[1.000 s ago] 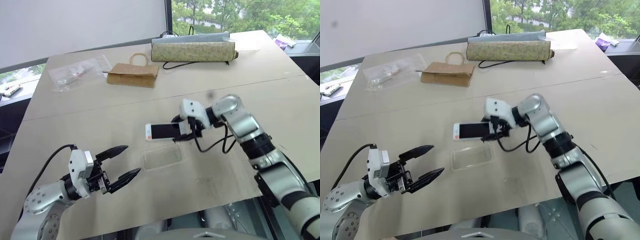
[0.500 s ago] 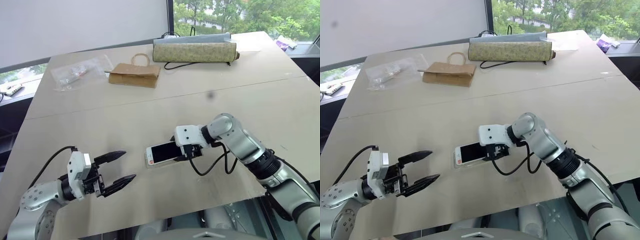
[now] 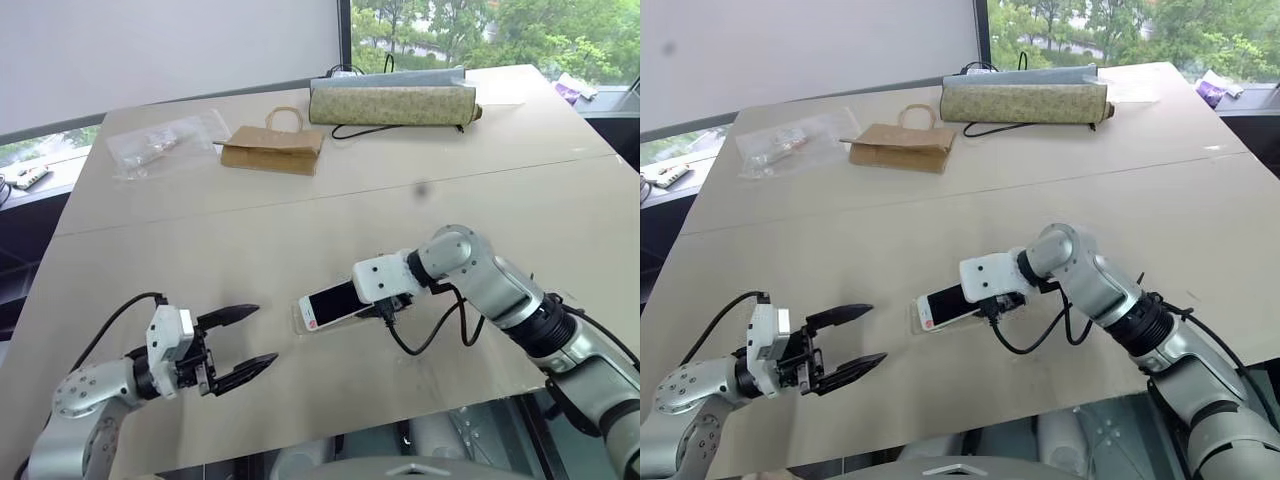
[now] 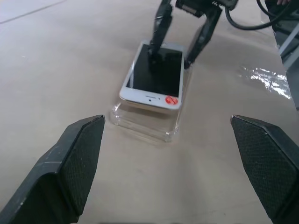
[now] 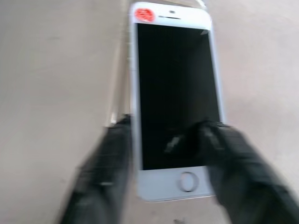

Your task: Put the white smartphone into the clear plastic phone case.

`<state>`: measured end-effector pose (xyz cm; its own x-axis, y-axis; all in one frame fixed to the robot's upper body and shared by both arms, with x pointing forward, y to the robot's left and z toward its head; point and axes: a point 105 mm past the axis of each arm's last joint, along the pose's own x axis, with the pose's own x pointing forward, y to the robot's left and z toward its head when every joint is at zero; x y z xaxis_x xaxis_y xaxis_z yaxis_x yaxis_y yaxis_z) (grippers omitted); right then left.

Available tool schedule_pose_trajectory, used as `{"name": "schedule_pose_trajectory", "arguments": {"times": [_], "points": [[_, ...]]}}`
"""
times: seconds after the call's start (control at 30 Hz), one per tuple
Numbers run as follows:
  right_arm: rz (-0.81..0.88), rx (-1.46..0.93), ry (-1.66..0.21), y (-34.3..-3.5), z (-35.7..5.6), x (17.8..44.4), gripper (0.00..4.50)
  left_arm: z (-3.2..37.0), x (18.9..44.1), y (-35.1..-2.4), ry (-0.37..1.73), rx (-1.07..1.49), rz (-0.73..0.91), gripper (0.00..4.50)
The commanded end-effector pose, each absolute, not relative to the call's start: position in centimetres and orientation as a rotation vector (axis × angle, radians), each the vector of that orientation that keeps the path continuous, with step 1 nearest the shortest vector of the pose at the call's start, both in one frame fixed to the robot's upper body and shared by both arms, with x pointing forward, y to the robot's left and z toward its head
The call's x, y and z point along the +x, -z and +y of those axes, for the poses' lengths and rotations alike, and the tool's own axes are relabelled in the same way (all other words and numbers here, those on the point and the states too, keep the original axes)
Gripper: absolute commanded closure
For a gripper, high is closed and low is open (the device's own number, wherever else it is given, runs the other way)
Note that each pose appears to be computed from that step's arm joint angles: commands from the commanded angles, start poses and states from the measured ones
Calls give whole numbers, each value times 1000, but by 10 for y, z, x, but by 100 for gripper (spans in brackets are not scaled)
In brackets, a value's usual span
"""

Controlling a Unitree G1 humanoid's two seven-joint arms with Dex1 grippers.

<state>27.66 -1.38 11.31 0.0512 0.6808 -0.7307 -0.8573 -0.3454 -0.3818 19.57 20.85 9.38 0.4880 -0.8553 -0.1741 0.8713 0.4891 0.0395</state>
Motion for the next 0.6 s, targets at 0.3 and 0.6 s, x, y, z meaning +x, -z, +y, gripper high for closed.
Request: {"name": "schedule_pose_trajectory", "arguments": {"times": [0.3,0.6], "points": [[285,-1083,-1594,-107,-19,272,449,205,200,-99,1074,148,112,0],[212,-698,-1695,-164,-6,256,111,204,201,-100,1080,144,109,0]]}}
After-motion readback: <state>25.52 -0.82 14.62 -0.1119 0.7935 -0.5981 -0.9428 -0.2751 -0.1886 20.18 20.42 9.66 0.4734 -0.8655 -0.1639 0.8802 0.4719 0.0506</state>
